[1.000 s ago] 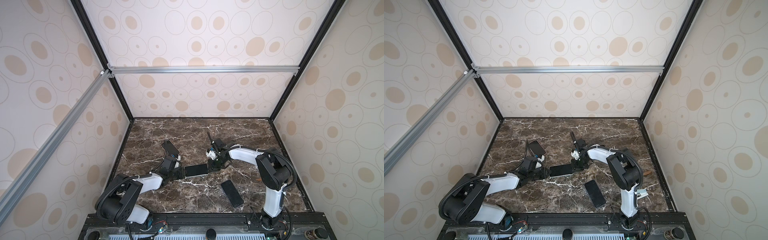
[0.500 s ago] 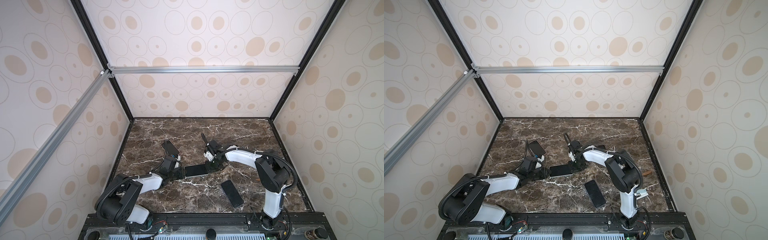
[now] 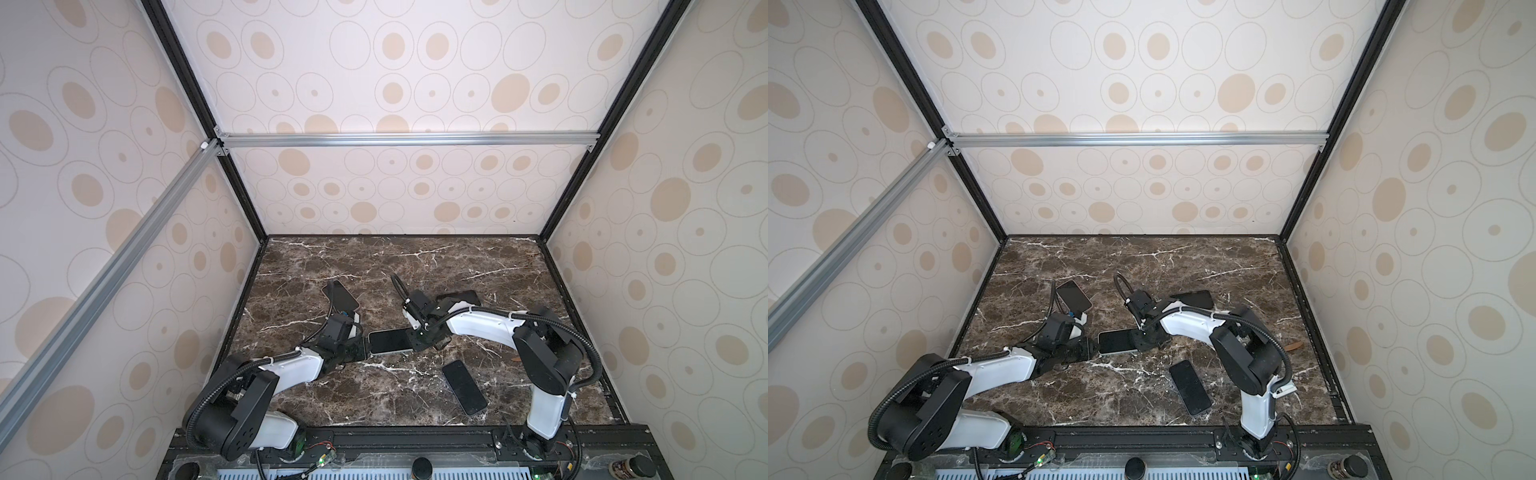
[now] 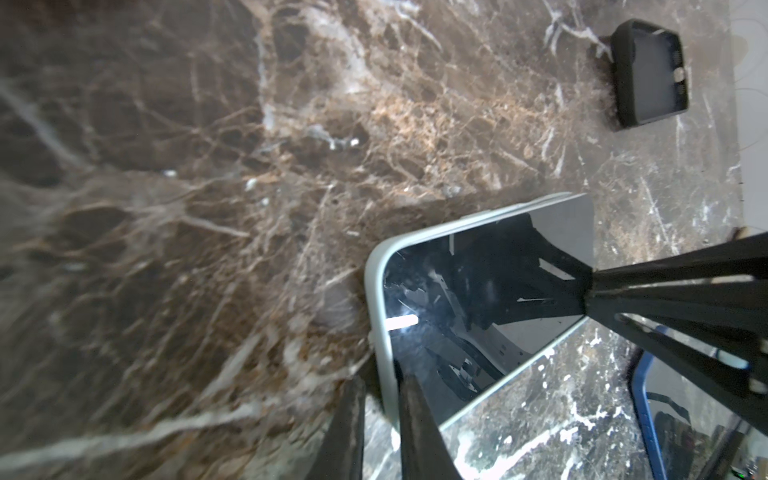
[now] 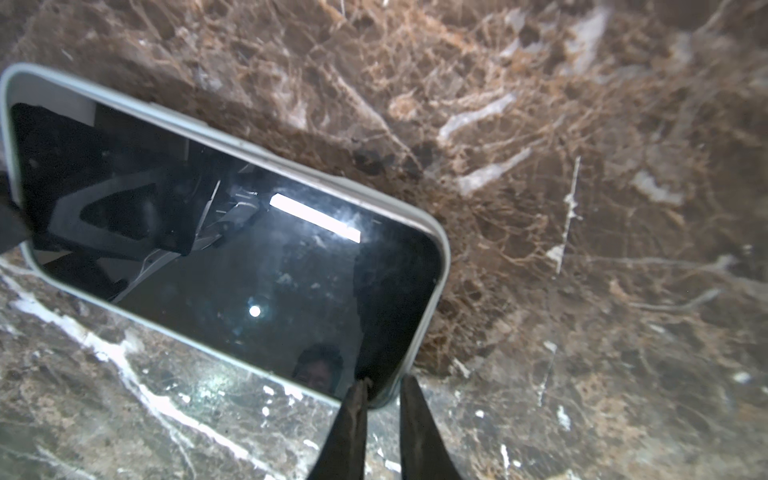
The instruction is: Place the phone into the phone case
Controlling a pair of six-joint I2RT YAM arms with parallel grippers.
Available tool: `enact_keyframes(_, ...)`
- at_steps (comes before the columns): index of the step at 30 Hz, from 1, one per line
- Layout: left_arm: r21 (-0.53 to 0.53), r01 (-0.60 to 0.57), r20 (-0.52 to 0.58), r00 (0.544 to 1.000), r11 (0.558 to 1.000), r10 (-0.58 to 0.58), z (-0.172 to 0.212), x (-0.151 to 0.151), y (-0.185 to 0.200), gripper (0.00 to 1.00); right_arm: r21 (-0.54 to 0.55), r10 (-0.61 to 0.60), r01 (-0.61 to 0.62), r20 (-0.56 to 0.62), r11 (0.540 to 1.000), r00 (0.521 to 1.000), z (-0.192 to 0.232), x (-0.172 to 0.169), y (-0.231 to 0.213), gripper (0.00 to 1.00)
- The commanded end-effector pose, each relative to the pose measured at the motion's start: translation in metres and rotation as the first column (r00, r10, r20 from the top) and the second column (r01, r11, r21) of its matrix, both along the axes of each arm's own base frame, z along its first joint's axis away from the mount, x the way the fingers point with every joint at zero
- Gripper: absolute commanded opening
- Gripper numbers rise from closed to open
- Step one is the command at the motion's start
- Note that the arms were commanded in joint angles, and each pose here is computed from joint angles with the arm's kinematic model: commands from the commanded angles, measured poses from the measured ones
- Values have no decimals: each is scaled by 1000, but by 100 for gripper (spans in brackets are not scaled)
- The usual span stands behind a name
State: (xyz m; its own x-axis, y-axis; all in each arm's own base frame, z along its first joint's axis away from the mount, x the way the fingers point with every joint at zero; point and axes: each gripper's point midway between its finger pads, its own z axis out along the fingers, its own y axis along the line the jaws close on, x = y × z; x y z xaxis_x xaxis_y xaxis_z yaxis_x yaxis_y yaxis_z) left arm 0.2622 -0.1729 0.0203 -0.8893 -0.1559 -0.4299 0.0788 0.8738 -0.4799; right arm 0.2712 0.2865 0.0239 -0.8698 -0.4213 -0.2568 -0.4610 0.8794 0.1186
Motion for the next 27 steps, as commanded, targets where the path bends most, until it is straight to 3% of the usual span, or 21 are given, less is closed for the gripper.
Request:
enact_keyframes(1,114,-39,-94,994,993,50,-20,-21,24,17,-76,35,-34,5,997,999,-27,-10,-9,19)
enact_keyframes(13,111,-43,13,999,993,42,21,5,18,18,72,33,-43,133,997,991,44,5,11,37)
enact_keyframes(27,97,-63,23,998,993,61,22,4,19,19,112,0,-17,153,994,988,54,8,6,42)
